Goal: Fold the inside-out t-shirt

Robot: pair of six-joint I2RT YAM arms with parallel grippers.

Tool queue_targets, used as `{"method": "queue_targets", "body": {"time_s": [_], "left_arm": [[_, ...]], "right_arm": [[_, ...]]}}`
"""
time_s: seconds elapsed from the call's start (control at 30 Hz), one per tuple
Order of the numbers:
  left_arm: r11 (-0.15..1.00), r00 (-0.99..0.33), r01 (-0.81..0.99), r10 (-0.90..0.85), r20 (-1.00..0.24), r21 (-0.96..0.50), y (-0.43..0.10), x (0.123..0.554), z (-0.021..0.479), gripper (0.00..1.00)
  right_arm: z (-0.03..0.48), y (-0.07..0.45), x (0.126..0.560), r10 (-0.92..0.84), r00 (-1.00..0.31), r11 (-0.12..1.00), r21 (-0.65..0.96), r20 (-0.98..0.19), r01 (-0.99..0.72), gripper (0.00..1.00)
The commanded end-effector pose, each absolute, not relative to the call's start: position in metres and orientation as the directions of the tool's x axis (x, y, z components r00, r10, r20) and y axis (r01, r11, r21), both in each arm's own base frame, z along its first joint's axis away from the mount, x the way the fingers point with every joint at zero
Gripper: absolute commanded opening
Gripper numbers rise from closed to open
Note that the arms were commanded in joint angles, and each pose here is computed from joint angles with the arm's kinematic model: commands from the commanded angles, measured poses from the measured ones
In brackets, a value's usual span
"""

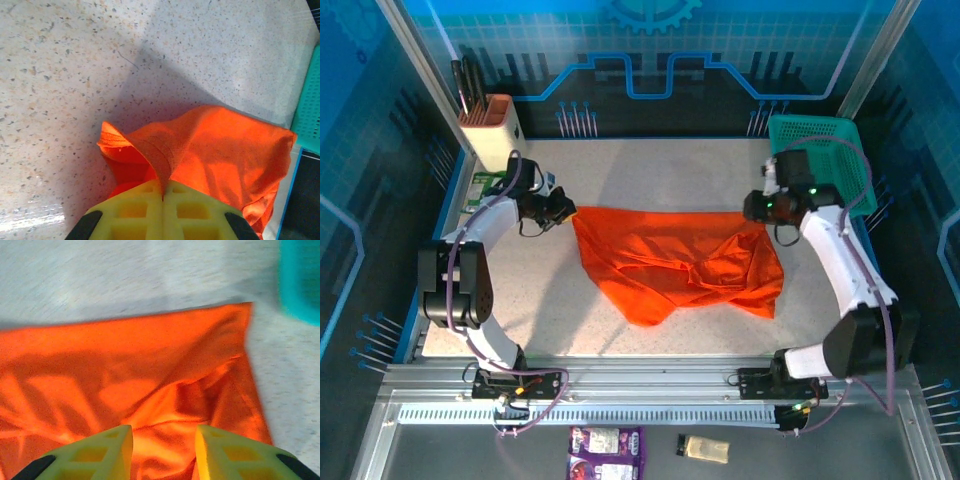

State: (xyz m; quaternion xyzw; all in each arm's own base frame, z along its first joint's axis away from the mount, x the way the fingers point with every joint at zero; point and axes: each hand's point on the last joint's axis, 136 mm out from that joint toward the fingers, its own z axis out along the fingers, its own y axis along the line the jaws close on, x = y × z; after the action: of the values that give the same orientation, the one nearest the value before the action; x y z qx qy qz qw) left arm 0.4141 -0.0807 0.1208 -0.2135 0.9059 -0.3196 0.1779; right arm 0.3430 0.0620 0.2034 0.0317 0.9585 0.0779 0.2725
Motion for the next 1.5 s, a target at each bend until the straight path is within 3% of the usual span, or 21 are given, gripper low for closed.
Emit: {"method": "queue_targets", "body": {"time_s": [0.0,0.27,0.53,0.6,0.73,0.83,1.0,1.17,1.33,1.47], "left_arm": [[0.741,-0.847,-0.244,-0.477,-0.235,-0.626,-0.075,0.417,0.133,0.00],[0.749,-0.856,-0.246,-0.466,-0.225,-0.615,-0.074,0.414,0.132,0.00],[0.762,-0.864,-0.263,-0.459,-0.206,-0.592,-0.073,0.411,0.126,0.00],[0.763,-0.864,-0.261,-0.458,-0.210,-0.591,-0.073,0.411,0.127,0.00],[0.765,-0.866,-0.256,-0.453,-0.212,-0.591,-0.075,0.411,0.127,0.00],[0.766,-0.863,-0.248,-0.452,-0.224,-0.593,-0.076,0.413,0.132,0.00],[0.760,-0.835,-0.218,-0.470,-0.286,-0.612,-0.074,0.430,0.162,0.00],[0.695,-0.773,-0.138,-0.521,-0.362,-0.706,-0.069,0.463,0.236,0.00],[0.659,-0.696,0.029,-0.527,-0.489,-0.751,-0.070,0.482,0.336,0.00],[0.630,-0.674,0.089,-0.532,-0.513,-0.771,-0.076,0.479,0.371,0.00]], "right_arm": [[0.168,0.105,0.299,-0.047,-0.912,0.991,0.095,-0.407,-0.094,0.39],[0.096,0.174,0.260,-0.272,-0.932,0.962,-0.070,-0.239,-0.263,0.48],[0.038,0.184,0.263,-0.301,-0.943,0.950,-0.135,-0.140,-0.283,0.48],[0.032,0.180,0.262,-0.300,-0.945,0.948,-0.156,-0.131,-0.279,0.45],[0.044,0.171,0.267,-0.300,-0.940,0.943,-0.200,-0.164,-0.266,0.16],[0.081,0.162,0.281,-0.301,-0.922,0.941,-0.232,-0.243,-0.246,0.00],[0.188,0.134,0.323,-0.259,-0.845,0.958,-0.234,-0.468,-0.164,0.00],[0.334,0.086,0.360,-0.190,-0.667,0.975,-0.220,-0.720,-0.040,0.00],[0.464,0.049,0.349,-0.142,-0.422,0.979,-0.192,-0.895,0.076,0.00],[0.502,0.044,0.321,-0.094,-0.313,0.991,-0.120,-0.945,0.063,0.00]]}}
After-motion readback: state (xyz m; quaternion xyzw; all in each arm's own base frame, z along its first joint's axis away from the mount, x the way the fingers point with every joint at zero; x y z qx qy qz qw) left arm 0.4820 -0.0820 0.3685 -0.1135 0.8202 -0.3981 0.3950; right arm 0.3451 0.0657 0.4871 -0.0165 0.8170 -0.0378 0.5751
